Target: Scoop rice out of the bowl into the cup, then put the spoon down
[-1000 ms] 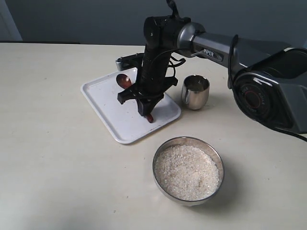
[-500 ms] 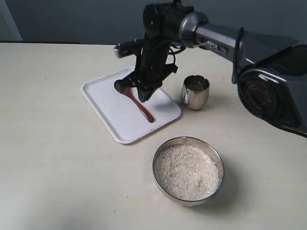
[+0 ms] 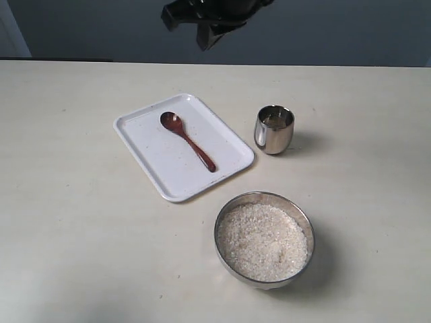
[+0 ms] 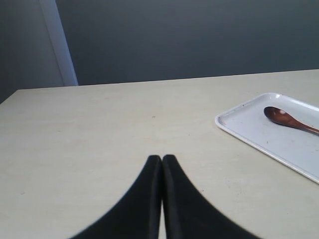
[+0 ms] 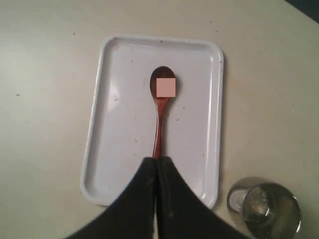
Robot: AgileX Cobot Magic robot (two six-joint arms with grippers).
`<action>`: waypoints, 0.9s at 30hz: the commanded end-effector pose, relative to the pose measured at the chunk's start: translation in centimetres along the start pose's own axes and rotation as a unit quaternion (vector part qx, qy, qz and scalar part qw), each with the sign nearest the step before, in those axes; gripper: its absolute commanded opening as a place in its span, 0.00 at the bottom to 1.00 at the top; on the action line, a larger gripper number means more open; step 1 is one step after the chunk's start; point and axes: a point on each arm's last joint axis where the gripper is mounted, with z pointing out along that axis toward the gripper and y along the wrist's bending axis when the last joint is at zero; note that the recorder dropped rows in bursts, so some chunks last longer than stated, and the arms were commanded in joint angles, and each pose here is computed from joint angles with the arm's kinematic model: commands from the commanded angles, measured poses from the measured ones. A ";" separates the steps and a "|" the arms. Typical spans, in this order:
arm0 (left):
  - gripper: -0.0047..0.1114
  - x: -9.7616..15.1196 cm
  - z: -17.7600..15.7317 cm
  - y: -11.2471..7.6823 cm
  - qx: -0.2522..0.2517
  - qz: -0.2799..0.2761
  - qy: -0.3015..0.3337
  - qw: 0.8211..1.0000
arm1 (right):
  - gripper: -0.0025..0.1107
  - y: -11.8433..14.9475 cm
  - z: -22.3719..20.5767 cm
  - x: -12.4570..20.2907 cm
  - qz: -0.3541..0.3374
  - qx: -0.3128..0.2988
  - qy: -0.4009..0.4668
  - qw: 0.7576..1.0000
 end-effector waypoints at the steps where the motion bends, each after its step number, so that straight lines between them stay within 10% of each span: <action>1: 0.04 -0.2 -0.1 0.0 -0.001 -0.002 -0.008 1.000 | 0.02 0.6 -3.7 3.6 0.003 0.006 -0.042 0.999; 14: 0.04 -0.2 -0.1 0.0 -0.002 -0.002 -0.008 1.000 | 0.02 2.0 -9.6 19.1 0.104 0.024 -0.204 0.973; 27: 0.04 -0.2 -0.1 0.0 -0.002 -0.002 -0.008 1.000 | 0.02 2.4 -11.2 21.1 0.102 0.020 -0.191 0.976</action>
